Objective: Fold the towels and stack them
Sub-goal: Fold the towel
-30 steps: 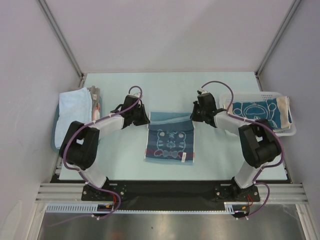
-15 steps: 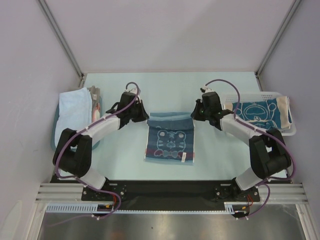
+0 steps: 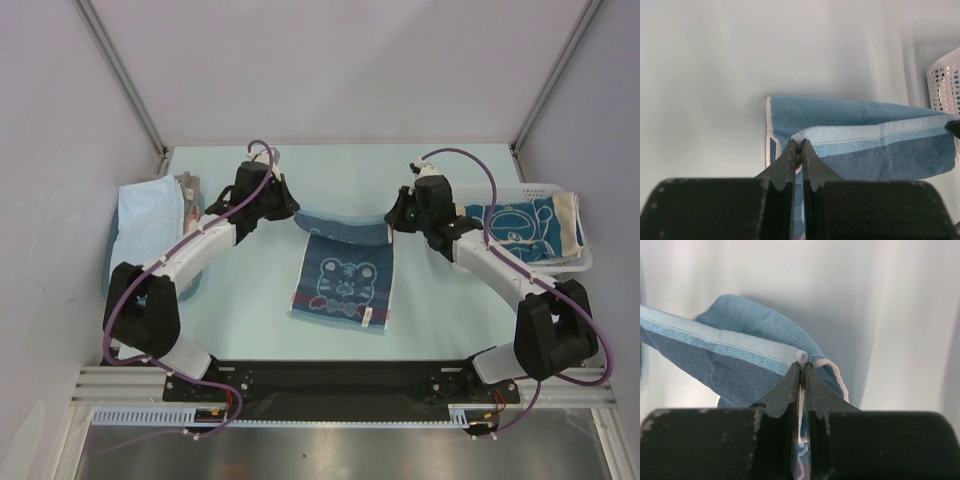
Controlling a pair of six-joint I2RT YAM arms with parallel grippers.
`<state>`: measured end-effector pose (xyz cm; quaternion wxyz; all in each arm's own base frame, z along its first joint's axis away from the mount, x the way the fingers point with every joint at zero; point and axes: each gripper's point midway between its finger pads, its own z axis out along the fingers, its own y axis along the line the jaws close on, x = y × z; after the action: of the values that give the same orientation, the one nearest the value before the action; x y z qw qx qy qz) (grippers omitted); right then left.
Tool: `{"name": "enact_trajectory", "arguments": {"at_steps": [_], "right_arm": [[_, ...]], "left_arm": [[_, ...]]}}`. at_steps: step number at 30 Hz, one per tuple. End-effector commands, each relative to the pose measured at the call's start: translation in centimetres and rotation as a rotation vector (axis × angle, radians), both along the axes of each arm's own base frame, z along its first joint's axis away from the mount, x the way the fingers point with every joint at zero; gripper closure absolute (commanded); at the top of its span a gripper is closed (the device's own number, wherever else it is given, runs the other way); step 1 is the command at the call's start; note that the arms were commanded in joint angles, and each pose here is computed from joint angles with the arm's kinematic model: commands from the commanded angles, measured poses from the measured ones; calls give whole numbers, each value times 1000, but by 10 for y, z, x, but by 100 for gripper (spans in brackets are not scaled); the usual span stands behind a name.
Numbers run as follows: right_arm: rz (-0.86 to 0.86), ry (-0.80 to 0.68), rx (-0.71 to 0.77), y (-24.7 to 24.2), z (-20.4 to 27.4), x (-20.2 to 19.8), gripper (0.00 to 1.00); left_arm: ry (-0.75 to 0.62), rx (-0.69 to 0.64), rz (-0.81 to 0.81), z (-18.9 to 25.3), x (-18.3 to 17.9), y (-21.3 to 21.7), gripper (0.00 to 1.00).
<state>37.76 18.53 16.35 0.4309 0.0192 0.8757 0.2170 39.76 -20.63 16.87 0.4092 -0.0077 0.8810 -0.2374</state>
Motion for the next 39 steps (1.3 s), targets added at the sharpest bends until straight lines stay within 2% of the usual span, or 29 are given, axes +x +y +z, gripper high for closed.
{"name": "enact_trajectory", "arguments": {"at_steps": [1,11,17,18,23,29,39], "right_arm": [[-1,-27,0,-2,13,2,98],[-30,84,-11,-15,-50,-21,93],[-35,122,-11,-20,-68,-39,80],[-44,138,-19,-24,-76,-45,74],[-46,150,-24,-31,-82,-63,66],[-45,133,-9,-31,-76,-71,64],[0,139,-45,-4,-87,-35,66]], "left_arm": [[-66,1,-17,26,2,-3,95],[29,-37,-79,-42,-36,-12,97],[77,-12,-107,-69,-61,-19,98],[77,-8,-106,-70,-63,-19,98],[71,-8,-114,-82,-75,-20,98],[67,21,-119,-94,-88,-14,95],[77,19,-125,-104,-93,-15,92]]}}
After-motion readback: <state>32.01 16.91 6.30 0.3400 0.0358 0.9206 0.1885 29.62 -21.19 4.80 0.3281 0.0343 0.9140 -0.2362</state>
